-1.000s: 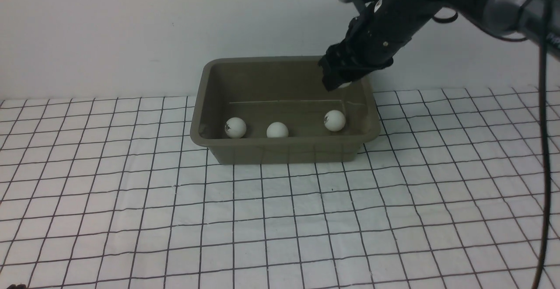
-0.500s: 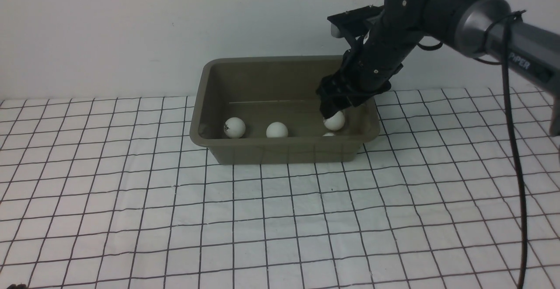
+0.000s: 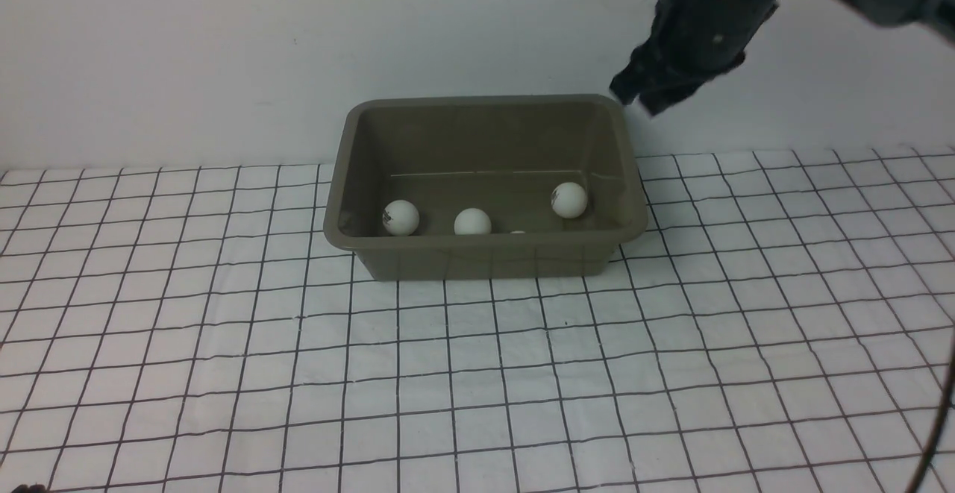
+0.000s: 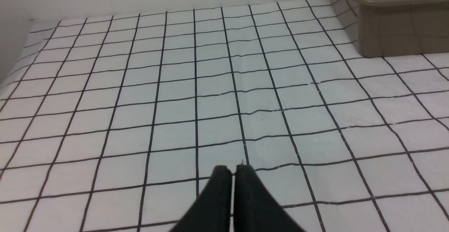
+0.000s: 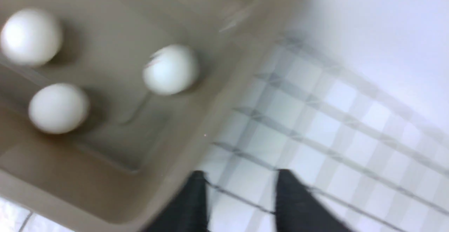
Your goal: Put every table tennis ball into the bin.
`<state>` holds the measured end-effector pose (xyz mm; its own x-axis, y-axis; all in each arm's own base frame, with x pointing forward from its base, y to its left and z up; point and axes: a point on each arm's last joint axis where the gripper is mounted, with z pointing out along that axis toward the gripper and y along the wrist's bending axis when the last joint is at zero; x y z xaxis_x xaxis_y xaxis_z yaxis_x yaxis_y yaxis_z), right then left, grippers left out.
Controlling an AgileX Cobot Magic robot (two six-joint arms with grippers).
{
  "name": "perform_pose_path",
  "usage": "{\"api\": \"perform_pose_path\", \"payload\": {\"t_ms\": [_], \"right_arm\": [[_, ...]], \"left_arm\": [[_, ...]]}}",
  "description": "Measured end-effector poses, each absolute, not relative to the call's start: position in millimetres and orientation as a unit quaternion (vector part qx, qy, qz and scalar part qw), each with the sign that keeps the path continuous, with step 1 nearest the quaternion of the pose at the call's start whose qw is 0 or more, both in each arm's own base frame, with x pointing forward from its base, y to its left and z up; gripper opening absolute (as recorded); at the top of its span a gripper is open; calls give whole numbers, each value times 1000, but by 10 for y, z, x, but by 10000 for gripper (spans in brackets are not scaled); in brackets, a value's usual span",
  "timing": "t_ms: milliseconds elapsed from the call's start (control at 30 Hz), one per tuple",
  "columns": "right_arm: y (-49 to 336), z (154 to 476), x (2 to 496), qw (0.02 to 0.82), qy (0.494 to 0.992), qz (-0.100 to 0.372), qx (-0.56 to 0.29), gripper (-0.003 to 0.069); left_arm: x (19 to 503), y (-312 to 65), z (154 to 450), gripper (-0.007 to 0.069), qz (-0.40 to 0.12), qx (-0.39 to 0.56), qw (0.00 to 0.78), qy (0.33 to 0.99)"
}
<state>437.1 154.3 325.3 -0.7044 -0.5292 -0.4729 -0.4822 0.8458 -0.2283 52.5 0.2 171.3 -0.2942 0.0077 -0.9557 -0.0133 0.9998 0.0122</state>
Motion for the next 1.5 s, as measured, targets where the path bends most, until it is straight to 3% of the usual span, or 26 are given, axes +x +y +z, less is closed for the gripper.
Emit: {"api": "perform_pose_path", "payload": {"t_ms": [67,100,133,200,367,567,667,767,867,1033,1233,1400,1500], "right_arm": [[1488,3390,4326,284,920,-48,-268,199],[1294,3816,4148,327,911,-50,-247,75],[1294,3816,4148,327,911,-50,-247,75],[1062,4292,3881,377,898,-45,-223,1],[846,4840,3427,439,874,-32,-205,-15],[589,5719,2196,564,800,8,-204,-15],[483,5854,1680,596,775,21,-209,-15],[363,5704,1177,595,774,27,-213,-16],[321,5463,1013,578,787,29,-216,-16],[258,4718,782,567,798,40,-201,-16],[229,4177,614,586,788,68,-175,-16],[237,3652,521,557,807,90,-175,-16],[247,3496,486,546,812,103,-175,-16]], "left_arm": [[525,2,1713,-4,9,-2,594,804],[525,2,1713,-4,9,-2,594,804],[525,2,1713,-4,9,-2,594,804],[525,2,1713,-4,9,-2,594,804],[525,2,1713,-4,9,-2,594,804],[525,2,1713,-4,9,-2,594,804],[525,2,1713,-4,9,-2,594,804],[525,2,1713,-4,9,-2,594,804],[525,2,1713,-4,9,-2,594,804],[525,2,1713,-4,9,-2,594,804],[525,2,1713,-4,9,-2,594,804],[525,2,1713,-4,9,-2,594,804],[525,2,1713,-4,9,-2,594,804]]}}
